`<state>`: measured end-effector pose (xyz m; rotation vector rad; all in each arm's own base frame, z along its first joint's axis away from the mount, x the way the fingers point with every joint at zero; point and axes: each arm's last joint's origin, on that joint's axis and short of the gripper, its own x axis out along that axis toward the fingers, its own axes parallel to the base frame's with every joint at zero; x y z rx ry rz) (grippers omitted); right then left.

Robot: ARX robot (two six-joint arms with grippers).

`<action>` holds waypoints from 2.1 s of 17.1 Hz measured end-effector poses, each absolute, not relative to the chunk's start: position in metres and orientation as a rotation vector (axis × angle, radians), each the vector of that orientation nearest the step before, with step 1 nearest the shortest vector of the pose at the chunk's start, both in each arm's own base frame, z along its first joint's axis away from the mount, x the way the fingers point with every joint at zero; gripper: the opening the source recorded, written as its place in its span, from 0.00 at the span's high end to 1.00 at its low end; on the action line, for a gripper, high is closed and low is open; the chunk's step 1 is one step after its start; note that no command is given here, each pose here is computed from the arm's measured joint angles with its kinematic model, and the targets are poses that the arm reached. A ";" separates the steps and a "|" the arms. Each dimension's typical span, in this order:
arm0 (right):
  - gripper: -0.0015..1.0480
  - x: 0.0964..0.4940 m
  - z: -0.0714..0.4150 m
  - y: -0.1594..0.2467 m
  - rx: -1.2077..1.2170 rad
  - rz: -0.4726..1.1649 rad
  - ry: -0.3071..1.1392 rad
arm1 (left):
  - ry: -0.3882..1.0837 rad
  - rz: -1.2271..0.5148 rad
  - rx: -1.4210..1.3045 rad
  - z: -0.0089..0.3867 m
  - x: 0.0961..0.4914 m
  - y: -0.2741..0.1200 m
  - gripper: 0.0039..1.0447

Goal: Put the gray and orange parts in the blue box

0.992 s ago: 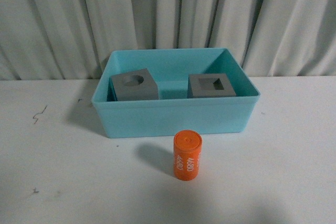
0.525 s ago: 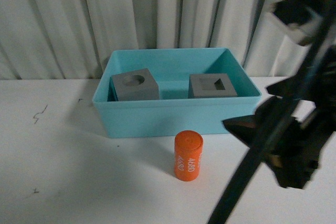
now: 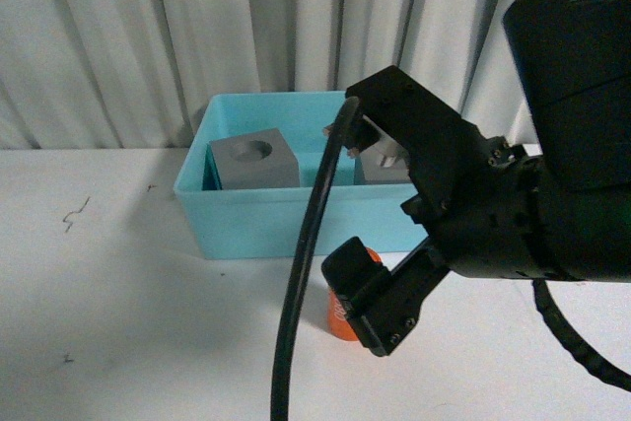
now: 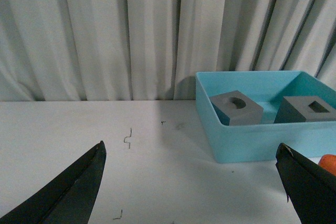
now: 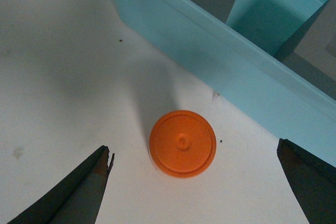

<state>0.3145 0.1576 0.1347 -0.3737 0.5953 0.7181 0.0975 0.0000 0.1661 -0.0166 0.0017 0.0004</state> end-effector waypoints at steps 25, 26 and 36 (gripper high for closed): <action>0.54 0.405 0.234 0.148 -0.112 0.513 0.283 | 0.001 0.000 -0.017 0.166 0.098 0.000 0.06; 0.54 0.418 0.220 0.153 -0.111 0.508 0.326 | 0.001 0.000 -0.017 0.166 0.098 0.000 0.06; 0.55 0.461 0.199 0.211 -0.110 0.509 0.380 | 0.001 0.000 -0.017 0.166 0.098 0.000 0.06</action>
